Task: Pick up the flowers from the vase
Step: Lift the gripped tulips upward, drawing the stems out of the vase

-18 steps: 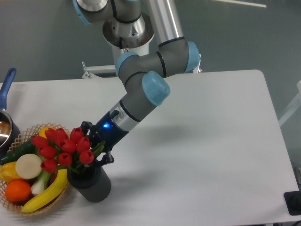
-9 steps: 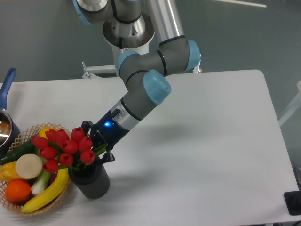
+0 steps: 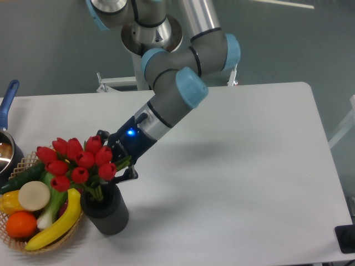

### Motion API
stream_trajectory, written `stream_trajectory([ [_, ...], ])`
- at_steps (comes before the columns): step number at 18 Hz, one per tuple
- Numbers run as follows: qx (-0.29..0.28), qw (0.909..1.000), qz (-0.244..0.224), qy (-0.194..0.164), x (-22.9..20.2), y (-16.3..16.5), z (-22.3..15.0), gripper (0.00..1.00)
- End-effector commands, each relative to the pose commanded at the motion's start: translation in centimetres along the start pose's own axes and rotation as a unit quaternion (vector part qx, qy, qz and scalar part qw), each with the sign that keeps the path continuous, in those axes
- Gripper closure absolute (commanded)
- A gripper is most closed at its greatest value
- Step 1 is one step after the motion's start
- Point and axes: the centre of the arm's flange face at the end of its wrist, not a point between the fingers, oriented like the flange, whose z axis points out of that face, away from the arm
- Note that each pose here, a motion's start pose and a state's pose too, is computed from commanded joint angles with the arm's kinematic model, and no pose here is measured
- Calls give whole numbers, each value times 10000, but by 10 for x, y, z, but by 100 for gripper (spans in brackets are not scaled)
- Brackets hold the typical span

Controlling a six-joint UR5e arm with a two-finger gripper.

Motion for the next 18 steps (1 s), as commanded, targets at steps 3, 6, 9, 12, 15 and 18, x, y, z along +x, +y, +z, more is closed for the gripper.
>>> stream_trajectory([
  [3, 31, 10000, -61, -57, 0, -7, -7, 63],
  [6, 61, 9999, -99, -110, 1, -14, -13, 63],
  [9, 433, 9990, -106, 60, 1, -23, -18, 63],
  [12, 604, 9981, -115, 51, -3, -26, -29, 63],
  [15, 750, 9968, -265, 70, -3, -35, -38, 63],
  [18, 781, 9965, -276, 53, -1, -40, -42, 63],
])
